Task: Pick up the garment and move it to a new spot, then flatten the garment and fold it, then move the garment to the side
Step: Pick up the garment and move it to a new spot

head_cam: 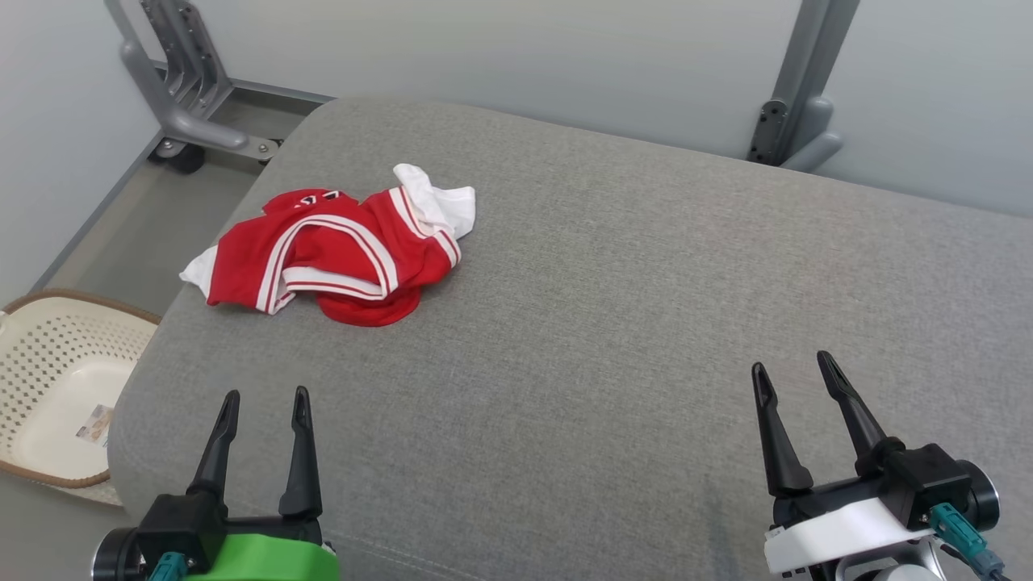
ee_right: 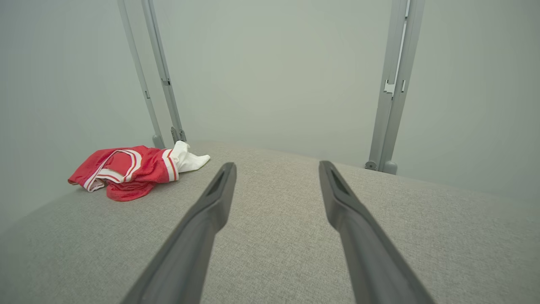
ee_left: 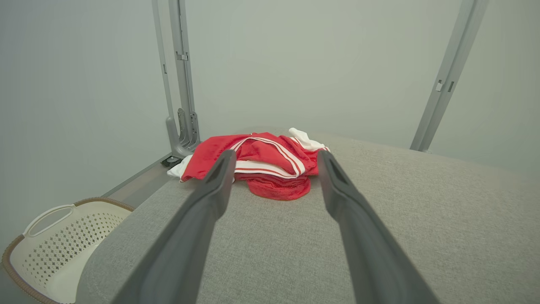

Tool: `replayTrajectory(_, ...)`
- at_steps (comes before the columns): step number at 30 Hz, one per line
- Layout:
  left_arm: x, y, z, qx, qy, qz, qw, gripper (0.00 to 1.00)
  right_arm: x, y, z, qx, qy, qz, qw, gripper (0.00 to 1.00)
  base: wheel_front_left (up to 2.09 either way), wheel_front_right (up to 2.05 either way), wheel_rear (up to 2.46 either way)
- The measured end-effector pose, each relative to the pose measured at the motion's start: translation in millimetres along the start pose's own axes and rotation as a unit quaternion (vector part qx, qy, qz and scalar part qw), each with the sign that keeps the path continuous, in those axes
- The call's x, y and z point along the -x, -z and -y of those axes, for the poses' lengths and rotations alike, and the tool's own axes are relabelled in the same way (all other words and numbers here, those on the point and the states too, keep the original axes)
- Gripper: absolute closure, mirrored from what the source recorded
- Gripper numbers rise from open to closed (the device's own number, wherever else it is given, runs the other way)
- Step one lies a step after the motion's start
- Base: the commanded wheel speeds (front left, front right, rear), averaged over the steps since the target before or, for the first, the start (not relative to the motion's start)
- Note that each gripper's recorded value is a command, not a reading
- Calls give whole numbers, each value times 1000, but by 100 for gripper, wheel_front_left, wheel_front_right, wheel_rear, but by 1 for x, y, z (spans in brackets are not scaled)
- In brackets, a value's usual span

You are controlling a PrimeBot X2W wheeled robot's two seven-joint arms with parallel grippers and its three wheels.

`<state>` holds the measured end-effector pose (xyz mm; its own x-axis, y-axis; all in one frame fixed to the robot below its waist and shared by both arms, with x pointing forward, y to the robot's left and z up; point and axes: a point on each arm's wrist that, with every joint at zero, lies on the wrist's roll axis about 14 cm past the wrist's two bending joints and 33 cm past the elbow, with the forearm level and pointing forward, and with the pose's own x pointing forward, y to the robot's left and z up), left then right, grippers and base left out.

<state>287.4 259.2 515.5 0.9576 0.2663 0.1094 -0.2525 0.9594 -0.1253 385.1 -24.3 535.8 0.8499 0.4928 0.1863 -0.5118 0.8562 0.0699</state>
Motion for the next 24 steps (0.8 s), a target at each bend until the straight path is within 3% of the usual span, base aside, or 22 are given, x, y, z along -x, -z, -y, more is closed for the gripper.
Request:
replayTrajectory(15,17,-3,-34,-2,-59,0,998,0,-17,11,-25,-18,-42,-10,999,0,0,0,0)
replayTrajectory(24,-24,-3,-40,10,-63,1,998,0,-31,26,-18,-13,-41,-18,999,0,0,0,0)
